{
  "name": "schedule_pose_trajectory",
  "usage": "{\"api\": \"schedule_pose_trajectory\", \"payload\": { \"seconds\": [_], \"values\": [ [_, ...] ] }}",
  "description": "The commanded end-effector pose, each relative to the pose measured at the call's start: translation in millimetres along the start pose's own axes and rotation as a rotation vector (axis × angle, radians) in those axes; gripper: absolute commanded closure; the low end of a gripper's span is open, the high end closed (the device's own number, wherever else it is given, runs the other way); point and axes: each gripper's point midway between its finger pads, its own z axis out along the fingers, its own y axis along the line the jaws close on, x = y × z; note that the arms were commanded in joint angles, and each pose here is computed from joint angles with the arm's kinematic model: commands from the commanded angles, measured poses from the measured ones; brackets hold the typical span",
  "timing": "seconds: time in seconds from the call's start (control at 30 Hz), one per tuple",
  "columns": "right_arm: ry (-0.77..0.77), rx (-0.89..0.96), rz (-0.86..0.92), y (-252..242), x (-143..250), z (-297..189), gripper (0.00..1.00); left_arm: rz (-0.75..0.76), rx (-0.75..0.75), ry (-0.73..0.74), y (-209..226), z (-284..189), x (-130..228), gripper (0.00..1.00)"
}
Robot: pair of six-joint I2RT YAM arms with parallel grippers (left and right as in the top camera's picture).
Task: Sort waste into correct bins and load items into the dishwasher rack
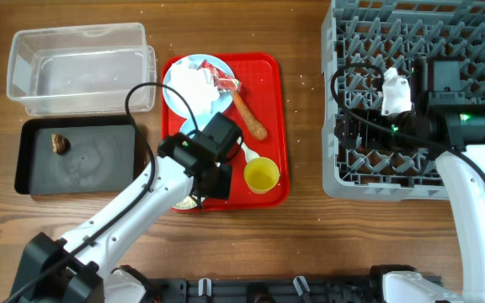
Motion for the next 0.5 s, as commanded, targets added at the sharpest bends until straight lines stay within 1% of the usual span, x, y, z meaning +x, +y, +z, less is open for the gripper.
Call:
{"api": "schedule_pose_trajectory", "payload": {
  "seconds": [0.0, 0.1, 0.17, 0.3, 0.4, 0.43, 0.47],
  "values": [
    [-0.029, 0.013, -0.027, 2, -5, -8, 0.0, -0.056, -0.072, -0.062, 15, 19, -4, 0.52],
    [-0.029, 0.013, -0.027, 2, -5, -8, 0.01, -0.053, -0.063, -0.079, 15, 32, -3, 0.55],
    [-0.029, 0.013, -0.027, 2, -5, -8, 0.01, -0.054, -0.06, -0.083, 16, 37, -2, 0.62],
    [-0.029, 0.014, -0.027, 2, -5, -8, 0.0, -0.053, -0.062, -0.081, 19, 49, 5, 0.67],
    [-0.03, 0.013, -0.027, 2, -6, -8, 0.01, -0.054, -0.062, -0.079, 20, 52, 7, 0.73],
    [-0.03, 0.014, -0.028, 2, -6, -8, 0.0, -0.054, -0.061, -0.082, 20, 52, 6, 0.78],
    [-0.03, 0.014, -0.028, 2, -6, -8, 0.0, -0.054, -0.06, -0.083, 20, 52, 6, 0.81]
  ]
}}
